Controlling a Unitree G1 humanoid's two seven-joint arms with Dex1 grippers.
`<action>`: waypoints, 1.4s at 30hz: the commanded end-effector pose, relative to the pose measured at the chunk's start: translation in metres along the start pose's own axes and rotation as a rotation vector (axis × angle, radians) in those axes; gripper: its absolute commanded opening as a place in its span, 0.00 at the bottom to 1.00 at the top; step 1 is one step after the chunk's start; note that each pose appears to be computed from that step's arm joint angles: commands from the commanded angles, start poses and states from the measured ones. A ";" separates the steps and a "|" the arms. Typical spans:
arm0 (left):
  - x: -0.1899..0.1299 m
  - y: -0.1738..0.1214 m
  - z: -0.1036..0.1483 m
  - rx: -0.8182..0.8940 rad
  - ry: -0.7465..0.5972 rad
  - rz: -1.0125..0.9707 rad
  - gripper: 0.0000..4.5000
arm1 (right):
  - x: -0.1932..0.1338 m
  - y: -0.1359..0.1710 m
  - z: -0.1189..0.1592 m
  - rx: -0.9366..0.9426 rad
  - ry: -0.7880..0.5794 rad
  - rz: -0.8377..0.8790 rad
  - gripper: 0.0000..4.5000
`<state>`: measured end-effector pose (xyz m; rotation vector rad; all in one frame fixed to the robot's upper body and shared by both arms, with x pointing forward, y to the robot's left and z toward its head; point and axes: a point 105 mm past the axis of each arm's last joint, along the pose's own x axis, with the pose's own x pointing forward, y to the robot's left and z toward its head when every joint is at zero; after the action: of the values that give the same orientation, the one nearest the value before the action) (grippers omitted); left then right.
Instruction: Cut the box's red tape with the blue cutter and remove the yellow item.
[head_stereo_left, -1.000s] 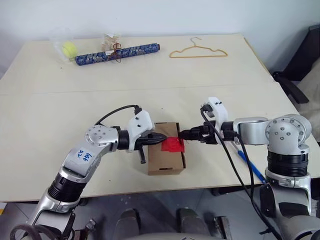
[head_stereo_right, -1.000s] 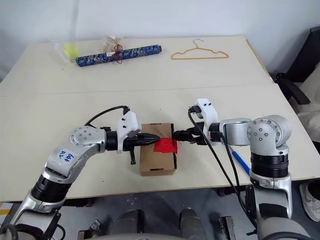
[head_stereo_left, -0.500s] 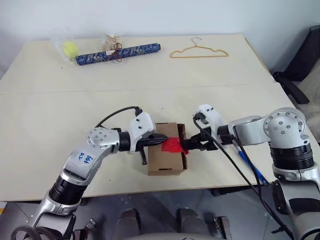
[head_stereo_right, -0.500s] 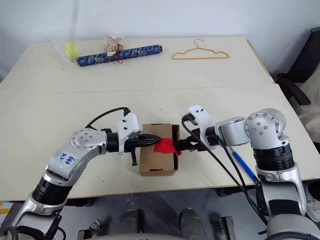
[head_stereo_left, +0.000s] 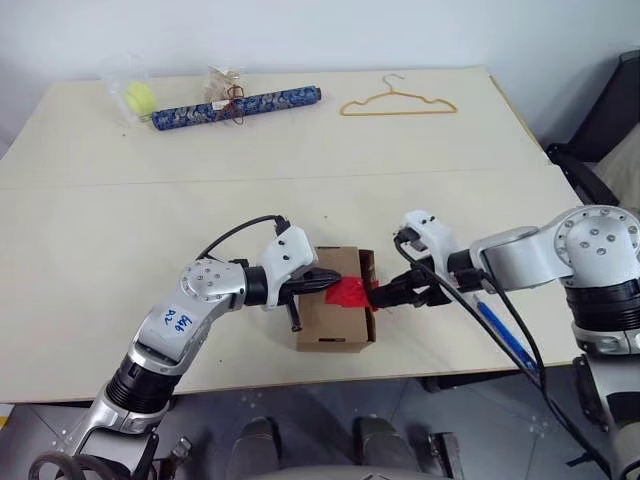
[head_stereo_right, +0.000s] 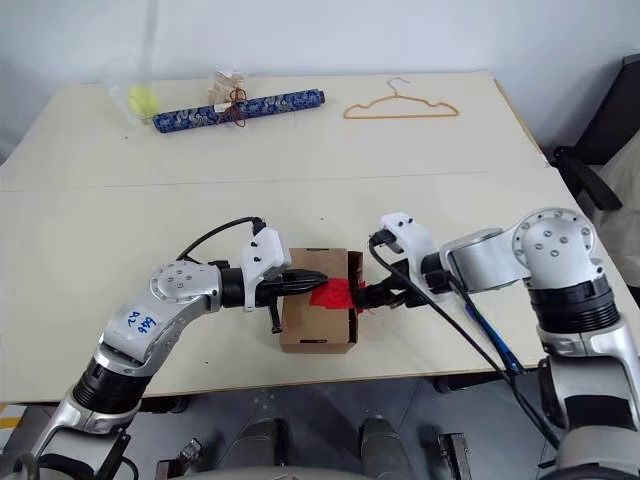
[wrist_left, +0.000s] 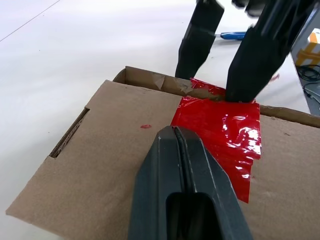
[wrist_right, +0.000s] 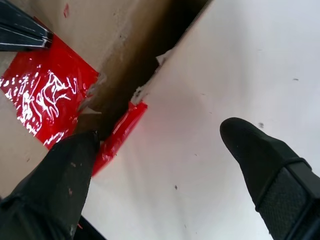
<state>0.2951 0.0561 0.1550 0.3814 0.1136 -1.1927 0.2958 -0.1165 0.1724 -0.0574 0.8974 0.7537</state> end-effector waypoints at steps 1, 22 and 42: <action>0.003 -0.007 -0.024 -0.063 0.082 -0.019 0.00 | -0.008 0.009 0.005 0.007 -0.028 0.029 0.99; 0.001 -0.004 -0.024 -0.057 0.089 -0.015 0.00 | -0.003 0.017 -0.025 0.003 0.035 0.032 0.99; 0.004 -0.009 -0.026 -0.055 0.094 -0.031 0.00 | 0.020 0.036 -0.019 -0.054 0.056 0.047 0.99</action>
<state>0.2949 0.0567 0.1541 0.3906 0.1184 -1.1920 0.2740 -0.0953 0.1556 -0.0922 0.9391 0.7772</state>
